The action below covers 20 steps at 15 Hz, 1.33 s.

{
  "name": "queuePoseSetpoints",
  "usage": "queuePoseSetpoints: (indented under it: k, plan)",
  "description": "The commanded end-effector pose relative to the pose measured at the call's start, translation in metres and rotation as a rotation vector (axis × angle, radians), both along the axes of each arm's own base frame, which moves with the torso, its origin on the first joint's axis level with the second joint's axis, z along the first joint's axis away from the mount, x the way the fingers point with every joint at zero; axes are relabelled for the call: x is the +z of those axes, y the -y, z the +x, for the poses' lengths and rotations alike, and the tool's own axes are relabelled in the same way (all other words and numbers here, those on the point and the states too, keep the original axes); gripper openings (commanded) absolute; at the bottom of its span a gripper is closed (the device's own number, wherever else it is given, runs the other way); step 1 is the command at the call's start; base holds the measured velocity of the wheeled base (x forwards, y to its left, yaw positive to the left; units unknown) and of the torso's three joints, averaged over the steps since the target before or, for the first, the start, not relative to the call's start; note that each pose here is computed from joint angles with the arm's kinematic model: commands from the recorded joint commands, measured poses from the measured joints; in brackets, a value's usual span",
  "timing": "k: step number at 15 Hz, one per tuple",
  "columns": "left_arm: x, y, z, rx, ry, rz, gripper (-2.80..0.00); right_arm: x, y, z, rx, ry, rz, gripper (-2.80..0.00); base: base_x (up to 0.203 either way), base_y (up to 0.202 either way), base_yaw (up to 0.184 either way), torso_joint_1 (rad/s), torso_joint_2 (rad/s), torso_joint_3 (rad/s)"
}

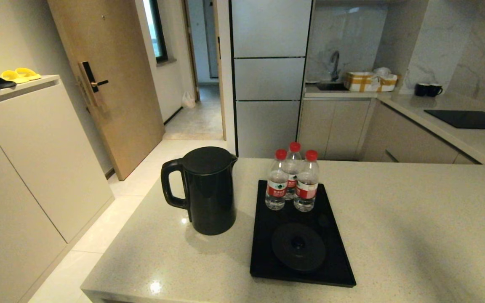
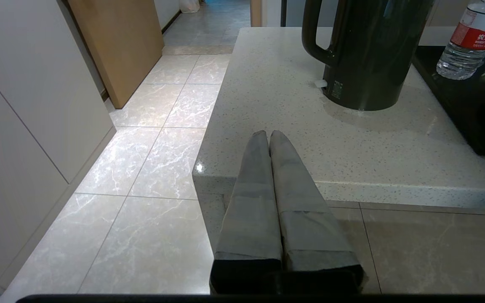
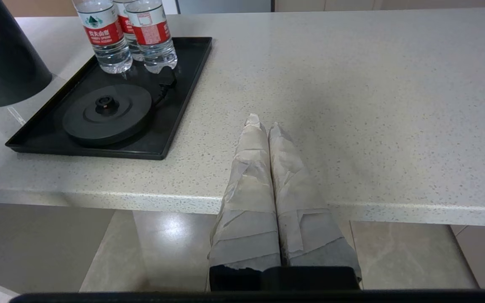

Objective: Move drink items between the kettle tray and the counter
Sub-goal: Return the kettle to its original position

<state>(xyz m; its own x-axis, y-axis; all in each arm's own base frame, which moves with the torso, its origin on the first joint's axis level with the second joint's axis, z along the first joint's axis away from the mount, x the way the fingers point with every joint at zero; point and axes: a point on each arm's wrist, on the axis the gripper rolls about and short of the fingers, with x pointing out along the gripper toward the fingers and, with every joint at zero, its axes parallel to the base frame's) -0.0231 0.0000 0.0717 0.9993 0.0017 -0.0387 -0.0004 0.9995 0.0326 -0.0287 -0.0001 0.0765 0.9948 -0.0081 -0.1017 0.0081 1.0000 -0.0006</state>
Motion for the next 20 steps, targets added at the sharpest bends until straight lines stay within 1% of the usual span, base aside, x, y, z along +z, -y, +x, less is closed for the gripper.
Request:
queuePoseSetpoints:
  k: [1,20]
  plan:
    - [0.0,0.0,0.0001,0.0,-0.001,0.004,-2.8,-0.0002,0.0,0.0,0.0,-0.001,0.0,-2.8,0.0,0.0,0.0,0.0,0.0,0.0]
    - [0.0001,0.0,0.0001,0.0,0.0,0.0,-2.8,-0.0002,0.0,0.0,0.001,-0.001,-0.002,-2.8,0.0,0.0,0.0,0.0,0.0,0.0]
